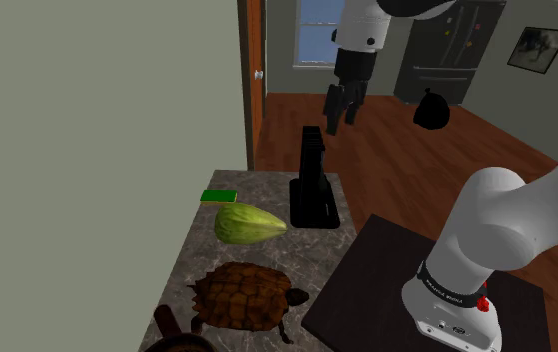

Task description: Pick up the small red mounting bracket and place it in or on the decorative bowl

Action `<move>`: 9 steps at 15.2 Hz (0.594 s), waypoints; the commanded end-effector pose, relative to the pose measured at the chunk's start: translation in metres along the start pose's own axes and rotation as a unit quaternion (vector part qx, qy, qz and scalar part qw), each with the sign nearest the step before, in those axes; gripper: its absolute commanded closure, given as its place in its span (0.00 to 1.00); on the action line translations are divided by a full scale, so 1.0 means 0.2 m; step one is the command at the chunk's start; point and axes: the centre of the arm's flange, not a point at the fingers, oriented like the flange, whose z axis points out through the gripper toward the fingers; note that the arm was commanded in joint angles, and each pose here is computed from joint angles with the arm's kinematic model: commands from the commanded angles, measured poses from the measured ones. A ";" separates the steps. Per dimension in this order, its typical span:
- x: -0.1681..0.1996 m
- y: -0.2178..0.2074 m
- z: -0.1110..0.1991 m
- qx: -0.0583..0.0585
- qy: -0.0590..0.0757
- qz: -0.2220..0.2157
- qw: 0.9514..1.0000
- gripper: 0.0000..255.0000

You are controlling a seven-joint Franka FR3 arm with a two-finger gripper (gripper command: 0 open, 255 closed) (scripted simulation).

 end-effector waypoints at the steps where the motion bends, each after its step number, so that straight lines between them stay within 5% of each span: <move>1: 0.00 0.00 0.00 0.000 0.000 0.000 1.000 0.00; 9: 0.15 -0.39 0.34 -0.007 -0.005 0.012 1.000 0.00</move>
